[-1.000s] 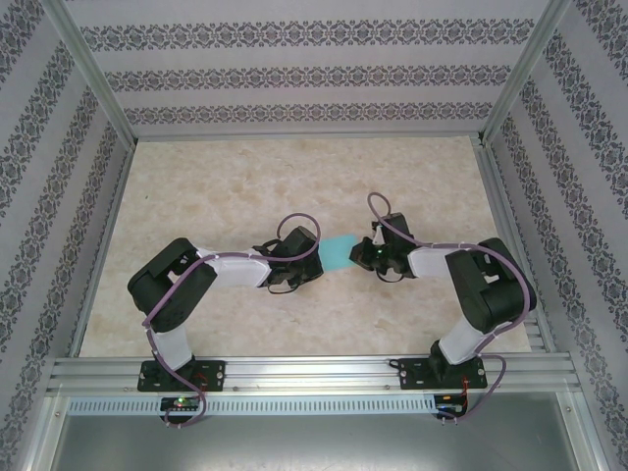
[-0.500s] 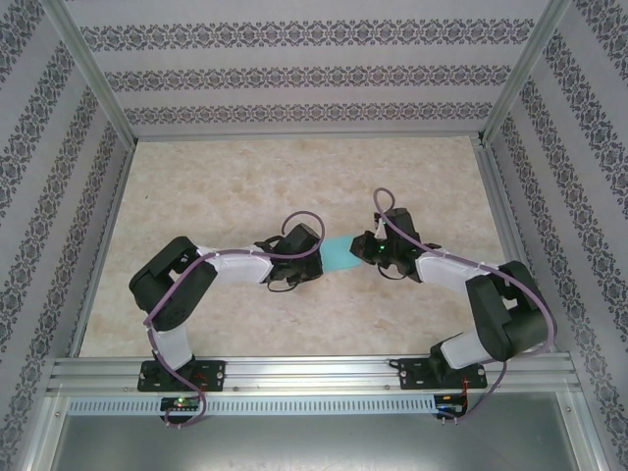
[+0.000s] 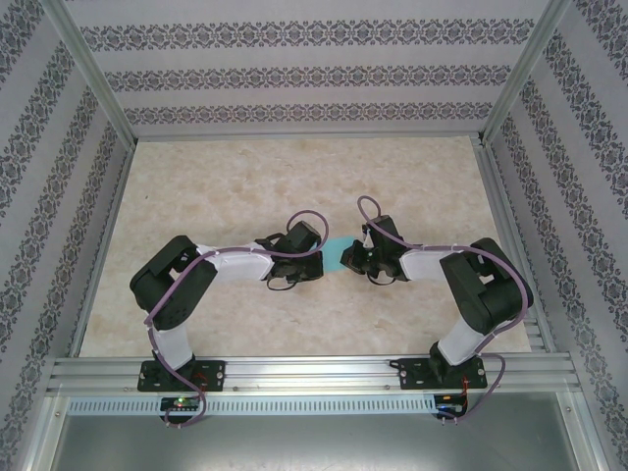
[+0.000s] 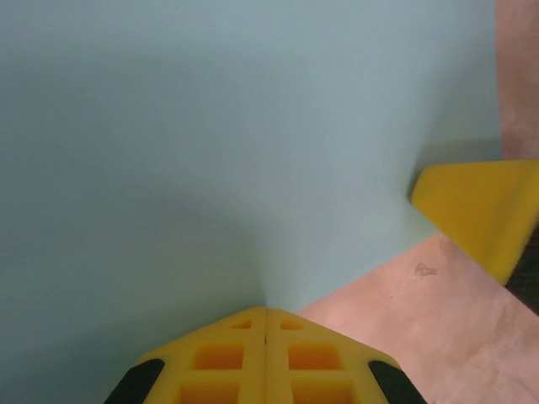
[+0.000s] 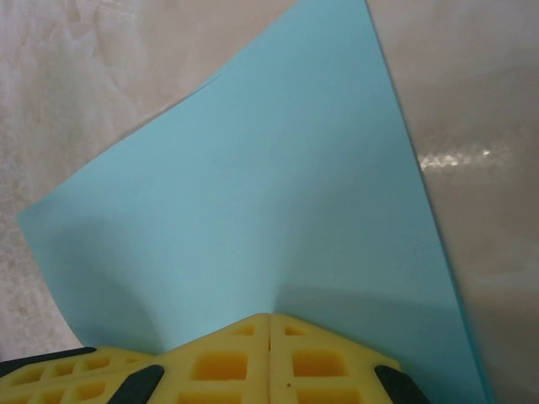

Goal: Fold a paper plane with a square sheet of paper (pick it up from the middle)

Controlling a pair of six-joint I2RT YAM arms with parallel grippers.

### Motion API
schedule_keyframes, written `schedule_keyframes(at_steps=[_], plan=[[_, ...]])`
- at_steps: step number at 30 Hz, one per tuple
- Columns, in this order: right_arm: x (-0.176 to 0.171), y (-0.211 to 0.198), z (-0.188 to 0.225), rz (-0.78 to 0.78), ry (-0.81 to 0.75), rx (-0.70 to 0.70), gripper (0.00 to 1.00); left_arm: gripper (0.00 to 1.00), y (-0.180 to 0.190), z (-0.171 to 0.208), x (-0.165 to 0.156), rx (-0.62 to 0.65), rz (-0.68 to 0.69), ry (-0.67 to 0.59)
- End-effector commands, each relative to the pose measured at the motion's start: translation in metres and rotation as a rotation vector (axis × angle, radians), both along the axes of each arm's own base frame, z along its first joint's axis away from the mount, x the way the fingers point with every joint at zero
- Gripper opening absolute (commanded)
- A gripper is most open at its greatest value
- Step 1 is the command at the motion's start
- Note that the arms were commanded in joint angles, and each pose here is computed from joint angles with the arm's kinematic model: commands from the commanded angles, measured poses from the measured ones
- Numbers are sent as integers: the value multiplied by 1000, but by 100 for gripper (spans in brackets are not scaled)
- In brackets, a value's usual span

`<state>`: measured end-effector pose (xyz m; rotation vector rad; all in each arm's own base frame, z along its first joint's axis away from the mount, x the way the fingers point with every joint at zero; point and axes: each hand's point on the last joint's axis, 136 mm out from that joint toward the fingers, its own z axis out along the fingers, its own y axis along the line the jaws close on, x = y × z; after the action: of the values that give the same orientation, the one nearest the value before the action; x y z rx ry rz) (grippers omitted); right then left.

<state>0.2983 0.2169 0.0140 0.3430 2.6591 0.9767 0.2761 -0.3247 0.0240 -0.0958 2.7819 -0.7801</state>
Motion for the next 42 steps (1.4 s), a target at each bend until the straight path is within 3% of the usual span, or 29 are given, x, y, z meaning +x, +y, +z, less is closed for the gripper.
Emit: schedule_keyframes(at_steps=[1, 7, 15, 30, 42], plan=[[-4, -7, -11, -38, 33, -30, 6, 2, -16, 32, 16, -158, 75, -45], [-6, -10, -14, -63, 49, -27, 6, 2, -34, 15, 21, -226, 170, -31], [-10, -14, -19, -89, 81, -35, 6, 1, -29, -8, 17, -190, 249, -18], [-32, -60, -61, -176, 213, -205, 5, 0, 51, -37, -8, 32, 430, 6], [-31, -71, -66, -192, 211, -221, 5, 0, 102, -55, -36, 142, 528, 37]])
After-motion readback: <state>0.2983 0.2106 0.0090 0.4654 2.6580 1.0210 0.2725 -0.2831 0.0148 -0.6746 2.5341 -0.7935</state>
